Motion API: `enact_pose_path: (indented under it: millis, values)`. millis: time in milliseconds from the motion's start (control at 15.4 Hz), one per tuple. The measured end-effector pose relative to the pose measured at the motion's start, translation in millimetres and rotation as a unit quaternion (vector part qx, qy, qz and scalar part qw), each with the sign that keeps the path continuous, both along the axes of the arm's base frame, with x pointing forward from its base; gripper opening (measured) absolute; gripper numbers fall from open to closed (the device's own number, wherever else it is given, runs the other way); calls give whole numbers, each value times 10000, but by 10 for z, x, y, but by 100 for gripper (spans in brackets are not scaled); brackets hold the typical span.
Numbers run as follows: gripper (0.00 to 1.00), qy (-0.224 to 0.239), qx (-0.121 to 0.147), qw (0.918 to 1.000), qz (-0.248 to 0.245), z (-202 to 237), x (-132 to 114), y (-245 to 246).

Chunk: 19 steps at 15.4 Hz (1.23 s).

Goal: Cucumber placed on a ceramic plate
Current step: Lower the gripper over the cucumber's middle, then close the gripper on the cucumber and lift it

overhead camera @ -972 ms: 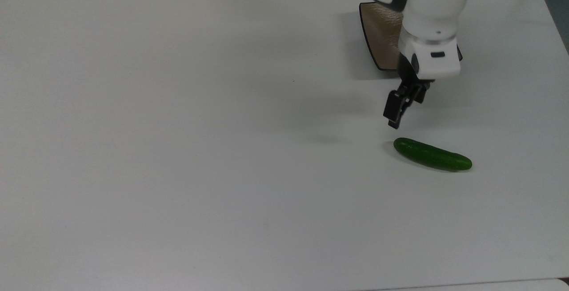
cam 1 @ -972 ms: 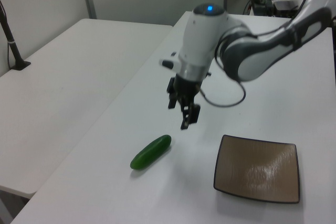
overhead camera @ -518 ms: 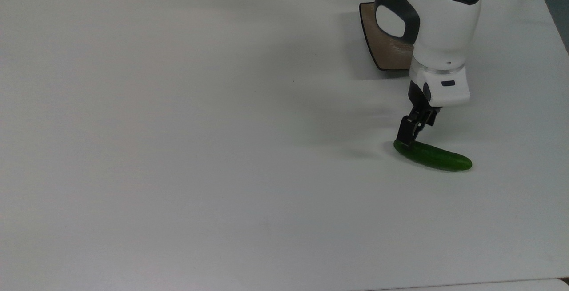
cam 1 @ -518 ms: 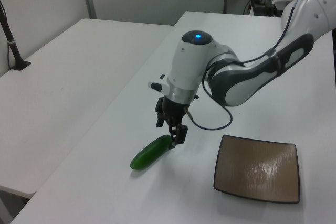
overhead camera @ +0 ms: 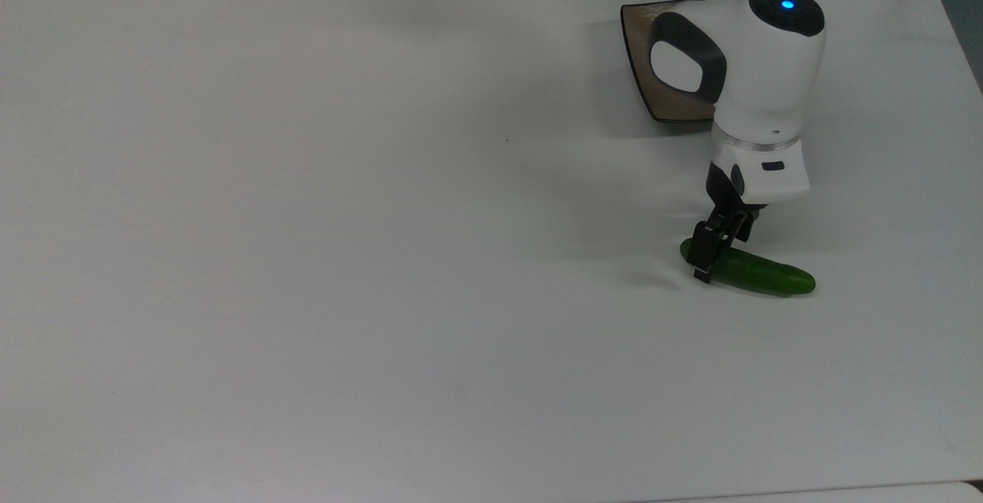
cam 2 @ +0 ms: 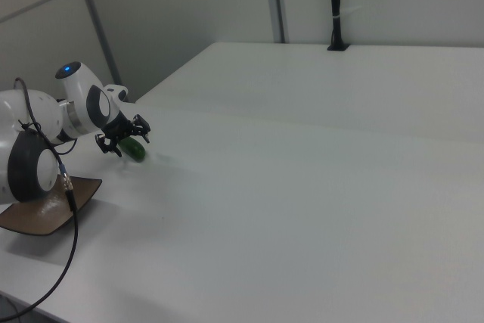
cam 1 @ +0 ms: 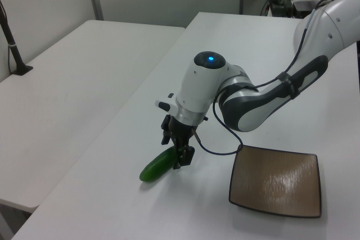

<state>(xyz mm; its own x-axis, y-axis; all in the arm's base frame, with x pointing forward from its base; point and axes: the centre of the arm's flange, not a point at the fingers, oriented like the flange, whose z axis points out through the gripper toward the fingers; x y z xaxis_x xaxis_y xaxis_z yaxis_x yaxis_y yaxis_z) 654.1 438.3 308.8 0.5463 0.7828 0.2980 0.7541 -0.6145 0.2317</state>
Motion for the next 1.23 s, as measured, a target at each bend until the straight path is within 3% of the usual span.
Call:
enact_pose_path:
  millis: [194,324,713,778,907,1037,1231]
  values:
    - [96,-83,-69,9999,54,27,8,5]
    - [83,-105,-107,9999,77,20,8,6]
    - [78,-98,-125,9998,88,-6,4,10]
    - [70,-97,-125,9998,91,-8,1,14]
    - [66,-95,-127,9998,94,-12,-2,18]
    - [45,-97,-125,9998,97,-9,-3,22]
    - [45,-96,-125,9998,103,-10,-9,30]
